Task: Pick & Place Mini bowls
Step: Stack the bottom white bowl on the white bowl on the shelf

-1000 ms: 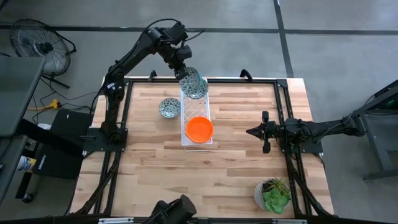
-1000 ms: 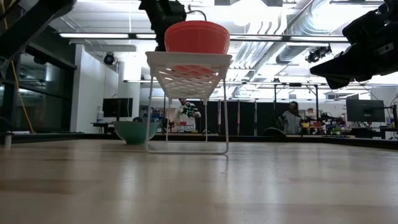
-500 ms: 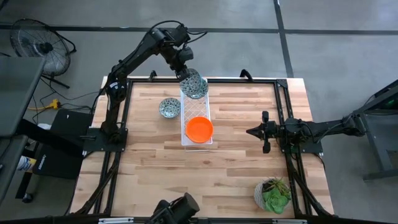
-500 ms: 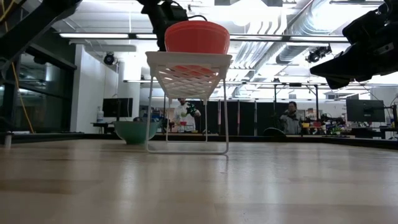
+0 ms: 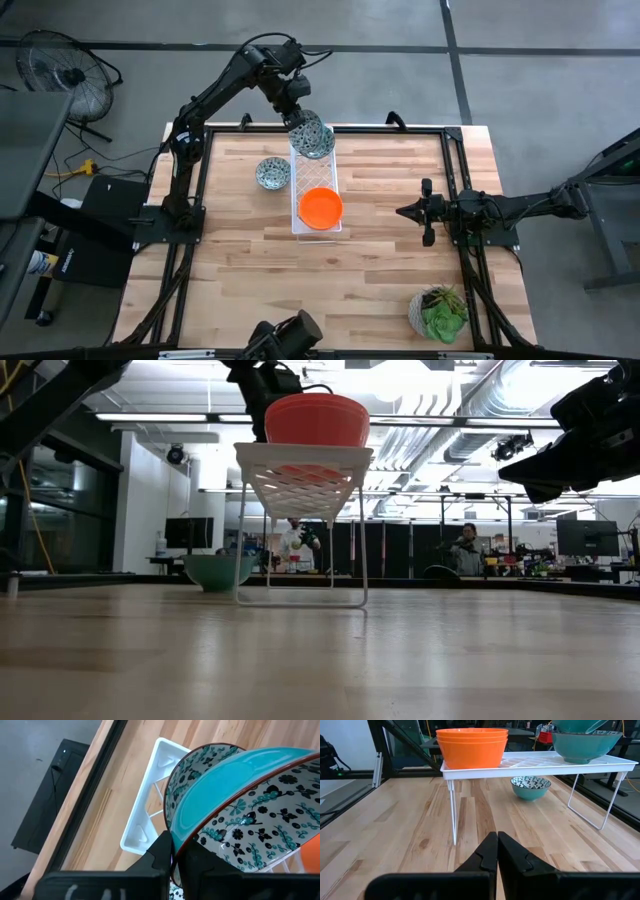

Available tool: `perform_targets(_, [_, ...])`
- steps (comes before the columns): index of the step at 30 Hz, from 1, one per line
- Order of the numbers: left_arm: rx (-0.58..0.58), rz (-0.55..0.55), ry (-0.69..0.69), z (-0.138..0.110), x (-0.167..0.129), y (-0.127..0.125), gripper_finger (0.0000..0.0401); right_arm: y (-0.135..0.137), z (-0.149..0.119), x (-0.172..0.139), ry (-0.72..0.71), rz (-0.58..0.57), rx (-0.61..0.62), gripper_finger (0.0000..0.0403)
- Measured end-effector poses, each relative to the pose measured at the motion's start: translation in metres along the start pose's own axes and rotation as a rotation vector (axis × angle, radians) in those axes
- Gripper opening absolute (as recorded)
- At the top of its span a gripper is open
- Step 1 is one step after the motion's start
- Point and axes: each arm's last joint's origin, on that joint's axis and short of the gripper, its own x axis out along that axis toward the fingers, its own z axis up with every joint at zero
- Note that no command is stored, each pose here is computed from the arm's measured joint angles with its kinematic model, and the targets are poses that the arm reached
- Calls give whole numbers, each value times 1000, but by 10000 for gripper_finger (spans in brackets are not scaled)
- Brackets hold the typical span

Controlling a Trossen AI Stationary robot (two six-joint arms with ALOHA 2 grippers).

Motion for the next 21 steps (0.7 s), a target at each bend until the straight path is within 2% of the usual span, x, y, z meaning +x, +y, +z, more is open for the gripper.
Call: perform_targets(21, [40,-13,-53,6,1,-5,18,0,0,0,0,0,0,0])
